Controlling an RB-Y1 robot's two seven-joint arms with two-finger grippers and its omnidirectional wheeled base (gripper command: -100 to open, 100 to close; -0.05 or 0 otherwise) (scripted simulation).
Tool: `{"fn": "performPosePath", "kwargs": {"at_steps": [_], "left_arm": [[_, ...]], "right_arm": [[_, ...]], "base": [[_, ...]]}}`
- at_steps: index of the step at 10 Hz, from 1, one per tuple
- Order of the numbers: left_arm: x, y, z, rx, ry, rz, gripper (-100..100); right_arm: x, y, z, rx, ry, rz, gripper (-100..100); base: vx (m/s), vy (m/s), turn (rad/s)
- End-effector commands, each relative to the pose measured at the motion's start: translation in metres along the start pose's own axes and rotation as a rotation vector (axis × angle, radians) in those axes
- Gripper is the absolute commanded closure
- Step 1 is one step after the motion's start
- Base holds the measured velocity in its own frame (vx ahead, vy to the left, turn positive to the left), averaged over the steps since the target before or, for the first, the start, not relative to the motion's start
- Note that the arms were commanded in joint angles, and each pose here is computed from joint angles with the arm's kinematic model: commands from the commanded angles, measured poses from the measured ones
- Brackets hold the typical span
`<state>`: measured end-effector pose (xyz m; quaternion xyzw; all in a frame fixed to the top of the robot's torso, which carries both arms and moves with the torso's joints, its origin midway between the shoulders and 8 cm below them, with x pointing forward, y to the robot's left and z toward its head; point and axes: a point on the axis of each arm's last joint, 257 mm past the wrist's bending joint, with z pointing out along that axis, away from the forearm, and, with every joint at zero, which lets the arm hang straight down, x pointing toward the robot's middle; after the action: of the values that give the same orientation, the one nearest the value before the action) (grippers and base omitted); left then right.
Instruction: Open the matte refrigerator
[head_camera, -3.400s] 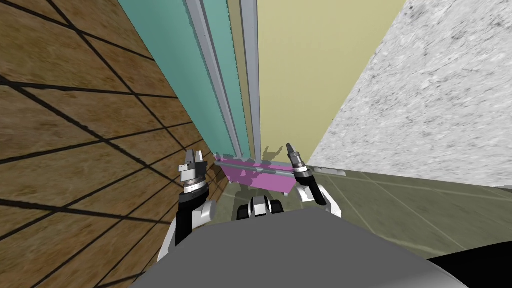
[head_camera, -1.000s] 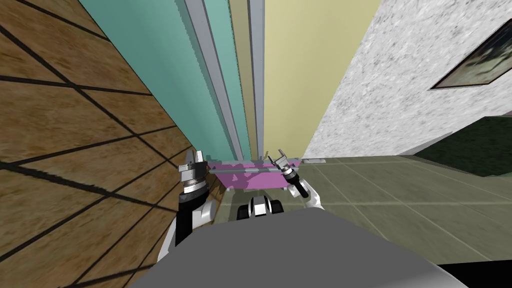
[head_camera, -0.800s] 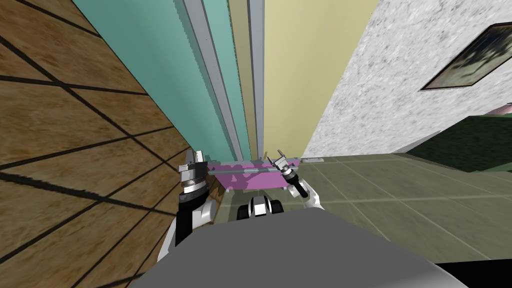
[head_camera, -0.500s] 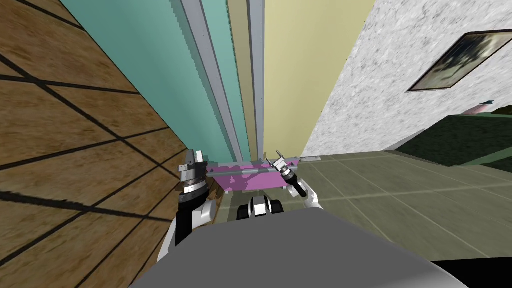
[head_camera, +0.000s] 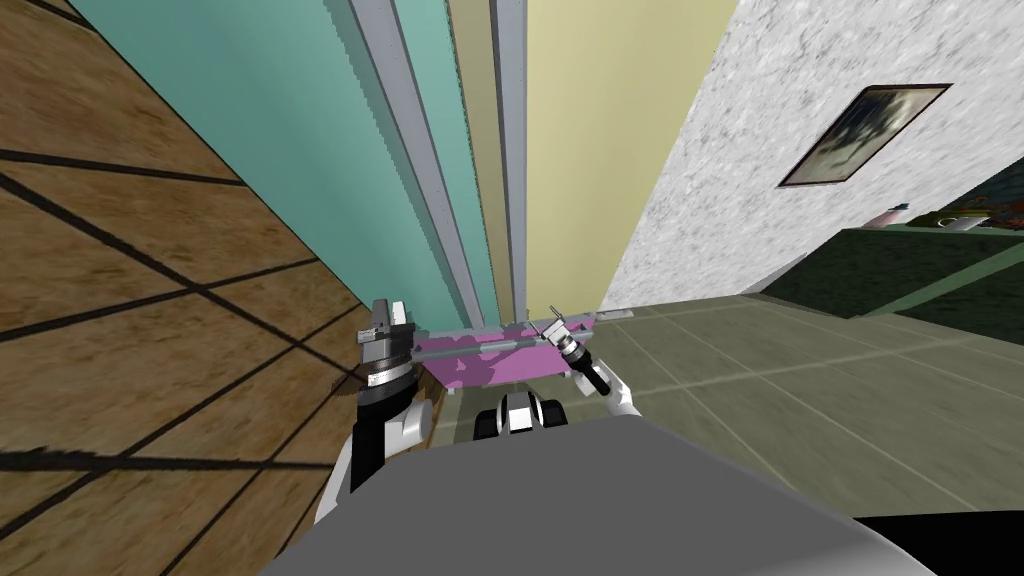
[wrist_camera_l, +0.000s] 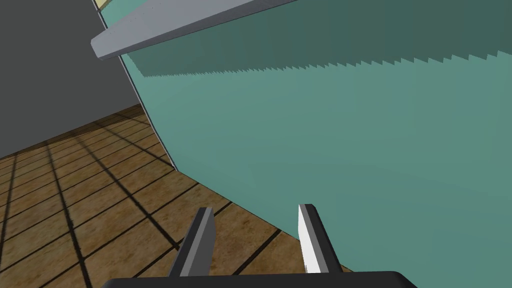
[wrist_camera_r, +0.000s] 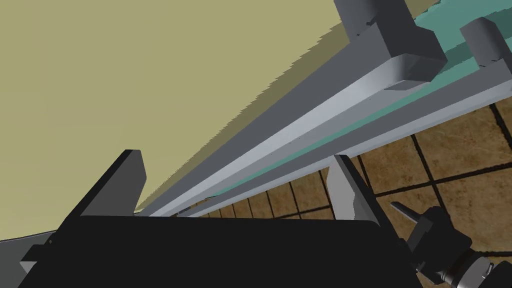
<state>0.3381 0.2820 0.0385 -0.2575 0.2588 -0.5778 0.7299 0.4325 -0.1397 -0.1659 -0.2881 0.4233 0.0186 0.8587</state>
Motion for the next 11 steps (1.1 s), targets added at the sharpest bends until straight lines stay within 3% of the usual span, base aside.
{"fn": "performPosePath", "kwargs": {"at_steps": [1,11], "left_arm": [[0.000,0.000,0.000,0.000,0.000,0.000,0],[0.000,0.000,0.000,0.000,0.000,0.000,0]], "right_arm": [[0.007,0.009,-0.002,-0.023,0.005,-0.070,-100],[0.036,0.055,-0.016,-0.107,0.022,-0.298,-100]], "base": [[0.030,0.040,-0.068],[0.034,0.038,-0.113]]}}
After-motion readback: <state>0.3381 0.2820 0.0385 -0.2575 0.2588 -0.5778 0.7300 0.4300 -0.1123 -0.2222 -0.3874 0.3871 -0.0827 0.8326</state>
